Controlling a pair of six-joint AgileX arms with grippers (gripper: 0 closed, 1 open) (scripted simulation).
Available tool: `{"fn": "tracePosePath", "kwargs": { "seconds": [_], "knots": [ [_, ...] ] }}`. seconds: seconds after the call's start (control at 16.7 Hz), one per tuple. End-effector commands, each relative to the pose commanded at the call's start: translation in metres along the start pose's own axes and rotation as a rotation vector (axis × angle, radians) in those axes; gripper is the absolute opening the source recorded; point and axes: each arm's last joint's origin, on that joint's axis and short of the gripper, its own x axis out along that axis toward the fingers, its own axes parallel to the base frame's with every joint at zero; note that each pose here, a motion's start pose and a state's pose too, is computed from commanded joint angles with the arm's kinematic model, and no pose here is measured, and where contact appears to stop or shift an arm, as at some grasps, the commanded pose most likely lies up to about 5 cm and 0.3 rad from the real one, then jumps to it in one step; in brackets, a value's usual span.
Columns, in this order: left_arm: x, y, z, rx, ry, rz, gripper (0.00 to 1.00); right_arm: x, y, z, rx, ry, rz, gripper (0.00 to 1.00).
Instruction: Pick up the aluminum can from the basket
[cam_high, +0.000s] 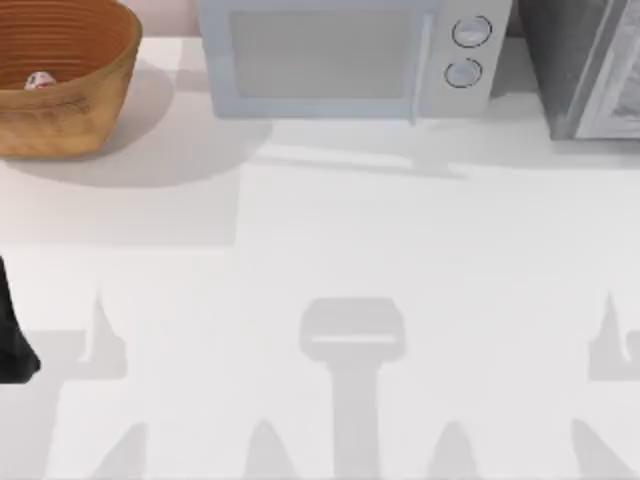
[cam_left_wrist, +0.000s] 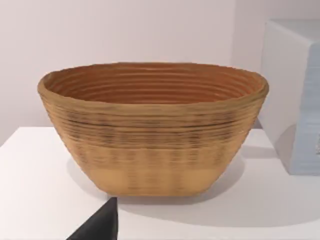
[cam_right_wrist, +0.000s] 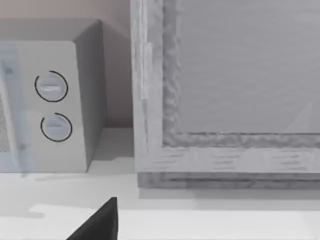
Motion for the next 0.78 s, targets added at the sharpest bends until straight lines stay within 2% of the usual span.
{"fn": "tracePosePath", "kwargs": {
  "seconds": [0.18, 0.36, 0.6, 0.78],
  "knots": [
    [0.000, 0.000, 0.002, -0.001, 0.003, 0.000, 1.00, 0.000, 0.000, 0.000, 0.000, 0.000, 0.000, 1.00],
    [0.001, 0.001, 0.022, -0.009, 0.036, 0.001, 1.00, 0.000, 0.000, 0.000, 0.000, 0.000, 0.000, 1.00],
    [0.015, 0.002, 0.079, -0.031, 0.134, -0.010, 1.00, 0.000, 0.000, 0.000, 0.000, 0.000, 0.000, 1.00],
    [0.051, 0.003, 0.133, -0.050, 0.256, -0.022, 1.00, 0.000, 0.000, 0.000, 0.000, 0.000, 0.000, 1.00]
  ]
}}
